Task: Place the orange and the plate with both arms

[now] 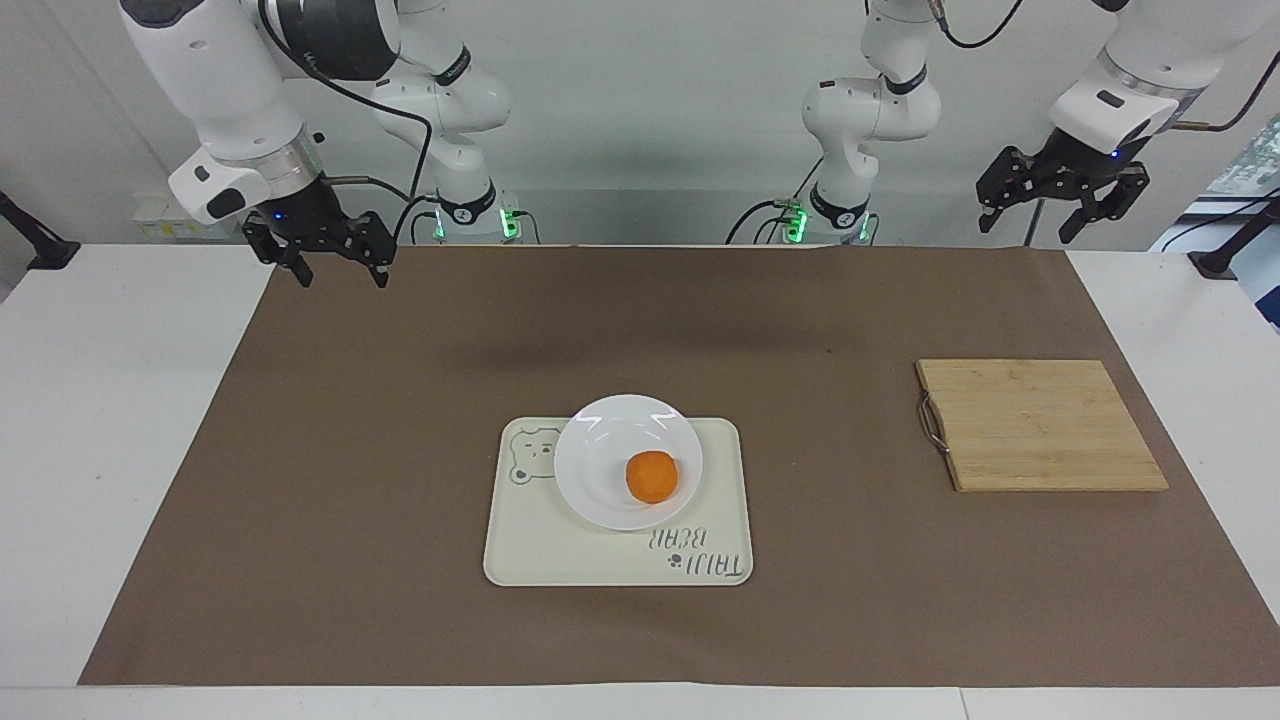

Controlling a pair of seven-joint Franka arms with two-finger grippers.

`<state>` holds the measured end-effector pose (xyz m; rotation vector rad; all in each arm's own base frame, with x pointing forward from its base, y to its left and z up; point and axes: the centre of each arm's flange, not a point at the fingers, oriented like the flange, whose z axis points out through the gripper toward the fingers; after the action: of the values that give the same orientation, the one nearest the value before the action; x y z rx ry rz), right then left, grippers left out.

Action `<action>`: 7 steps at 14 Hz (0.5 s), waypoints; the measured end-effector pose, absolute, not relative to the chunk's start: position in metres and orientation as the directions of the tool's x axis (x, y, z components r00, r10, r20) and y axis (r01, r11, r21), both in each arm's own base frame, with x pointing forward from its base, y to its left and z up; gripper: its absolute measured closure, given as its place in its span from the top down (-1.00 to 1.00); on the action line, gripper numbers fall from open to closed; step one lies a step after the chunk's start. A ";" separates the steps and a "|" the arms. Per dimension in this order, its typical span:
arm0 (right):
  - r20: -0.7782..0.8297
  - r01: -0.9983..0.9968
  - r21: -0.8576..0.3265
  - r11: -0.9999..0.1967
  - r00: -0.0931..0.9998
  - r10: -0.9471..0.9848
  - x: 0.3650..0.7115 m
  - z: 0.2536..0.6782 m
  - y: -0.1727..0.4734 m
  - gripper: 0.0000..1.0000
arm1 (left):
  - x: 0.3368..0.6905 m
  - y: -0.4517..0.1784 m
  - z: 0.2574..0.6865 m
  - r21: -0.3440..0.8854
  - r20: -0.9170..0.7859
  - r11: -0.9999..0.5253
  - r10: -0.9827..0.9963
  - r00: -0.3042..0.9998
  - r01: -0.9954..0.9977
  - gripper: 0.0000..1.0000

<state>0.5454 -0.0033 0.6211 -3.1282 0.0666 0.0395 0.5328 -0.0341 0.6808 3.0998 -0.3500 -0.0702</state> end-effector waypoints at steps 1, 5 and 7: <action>-0.026 -0.046 -0.013 -0.999 0.999 -0.045 0.540 0.628 -0.005 1.00 | 0.533 -0.034 0.681 0.026 -0.042 -0.975 -0.223 0.974 -0.222 1.00; -0.015 -0.053 -0.003 -0.999 0.999 -0.053 0.518 0.663 -0.012 1.00 | 0.533 -0.034 0.681 0.026 -0.042 -0.975 -0.223 0.974 -0.222 1.00; -0.004 -0.051 -0.005 -0.999 0.999 -0.051 0.511 0.676 -0.012 1.00 | 0.533 -0.034 0.681 0.026 -0.042 -0.975 -0.223 0.974 -0.222 1.00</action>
<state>0.5107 -0.0123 0.6764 -3.1356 0.0804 0.0057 0.5328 -0.0341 0.6808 3.0998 -0.3500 -0.0702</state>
